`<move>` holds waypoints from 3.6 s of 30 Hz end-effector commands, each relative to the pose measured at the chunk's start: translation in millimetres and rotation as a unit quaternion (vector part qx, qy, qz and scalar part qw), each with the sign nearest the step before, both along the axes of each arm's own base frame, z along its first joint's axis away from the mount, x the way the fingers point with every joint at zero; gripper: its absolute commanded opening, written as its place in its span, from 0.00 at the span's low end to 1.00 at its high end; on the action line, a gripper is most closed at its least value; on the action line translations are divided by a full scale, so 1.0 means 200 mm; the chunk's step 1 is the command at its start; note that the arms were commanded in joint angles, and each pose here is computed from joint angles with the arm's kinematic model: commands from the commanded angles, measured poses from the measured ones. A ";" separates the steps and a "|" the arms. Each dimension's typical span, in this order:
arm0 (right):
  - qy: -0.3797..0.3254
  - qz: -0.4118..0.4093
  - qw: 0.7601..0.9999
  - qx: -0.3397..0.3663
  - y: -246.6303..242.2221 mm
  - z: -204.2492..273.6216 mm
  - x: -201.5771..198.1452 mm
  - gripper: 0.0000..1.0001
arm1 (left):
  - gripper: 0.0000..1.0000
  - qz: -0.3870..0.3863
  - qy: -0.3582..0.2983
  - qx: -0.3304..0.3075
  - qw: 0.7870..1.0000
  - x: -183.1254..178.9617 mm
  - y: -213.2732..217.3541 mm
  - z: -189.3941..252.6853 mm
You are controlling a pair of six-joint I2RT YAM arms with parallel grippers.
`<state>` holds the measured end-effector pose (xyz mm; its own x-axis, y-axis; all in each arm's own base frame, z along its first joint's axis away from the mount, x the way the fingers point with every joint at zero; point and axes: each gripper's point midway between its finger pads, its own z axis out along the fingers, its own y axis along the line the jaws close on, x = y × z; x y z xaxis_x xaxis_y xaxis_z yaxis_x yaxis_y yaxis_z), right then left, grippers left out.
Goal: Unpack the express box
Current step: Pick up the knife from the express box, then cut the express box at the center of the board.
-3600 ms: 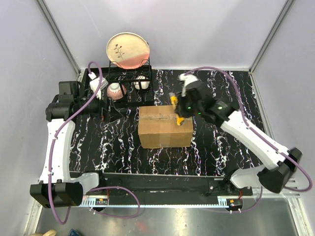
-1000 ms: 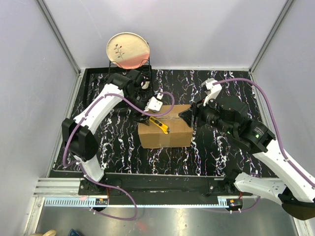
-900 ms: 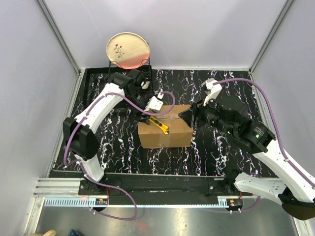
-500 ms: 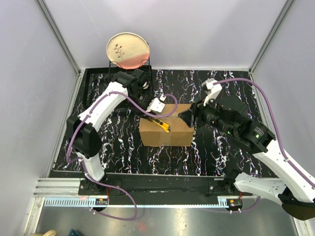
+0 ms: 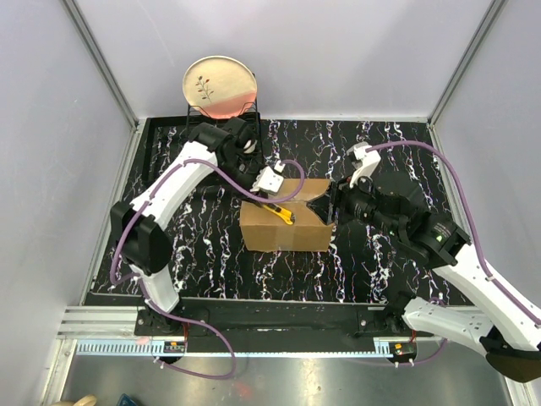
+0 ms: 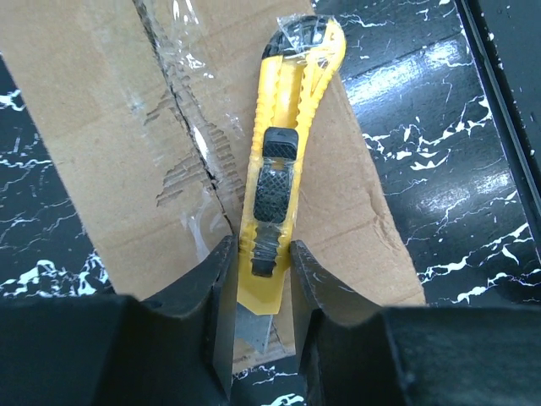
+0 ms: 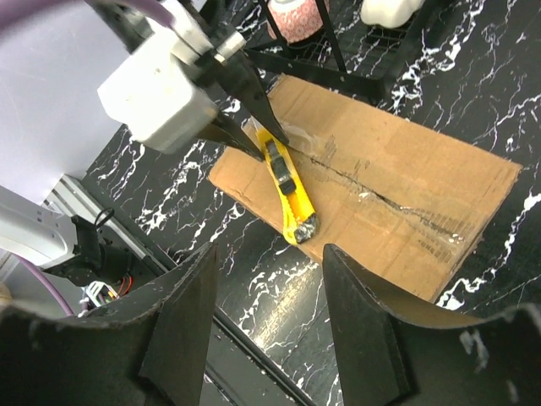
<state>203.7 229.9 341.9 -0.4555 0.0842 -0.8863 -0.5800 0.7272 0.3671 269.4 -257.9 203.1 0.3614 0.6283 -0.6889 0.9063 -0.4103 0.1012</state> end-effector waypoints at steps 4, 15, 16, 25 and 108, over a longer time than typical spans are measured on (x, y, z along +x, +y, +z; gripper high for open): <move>0.006 -0.024 0.999 0.047 0.00 0.03 0.04 0.64 | 0.00 0.045 -0.052 -0.092 0.993 -0.09 -0.03 0.37; 0.039 0.015 0.984 0.175 0.16 0.15 0.14 0.79 | 0.00 0.288 -0.039 -0.187 0.938 0.13 -0.06 0.65; 0.052 0.016 0.981 0.185 0.18 0.13 0.16 0.79 | 0.00 0.308 -0.039 -0.191 0.931 0.14 -0.05 0.66; 0.065 0.043 0.973 0.216 0.33 0.12 0.27 0.79 | 0.00 0.434 -0.040 -0.200 0.878 0.18 0.02 0.67; 0.090 0.087 0.945 0.301 0.43 0.13 0.53 0.47 | 0.00 0.432 0.016 -0.205 0.878 -0.08 -0.20 0.82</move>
<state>296.9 316.7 348.0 -0.6968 0.4031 -0.5932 -0.5276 0.2721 0.8047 266.8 -285.3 341.6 -0.1851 0.4136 -0.8915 0.8429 0.5332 0.0724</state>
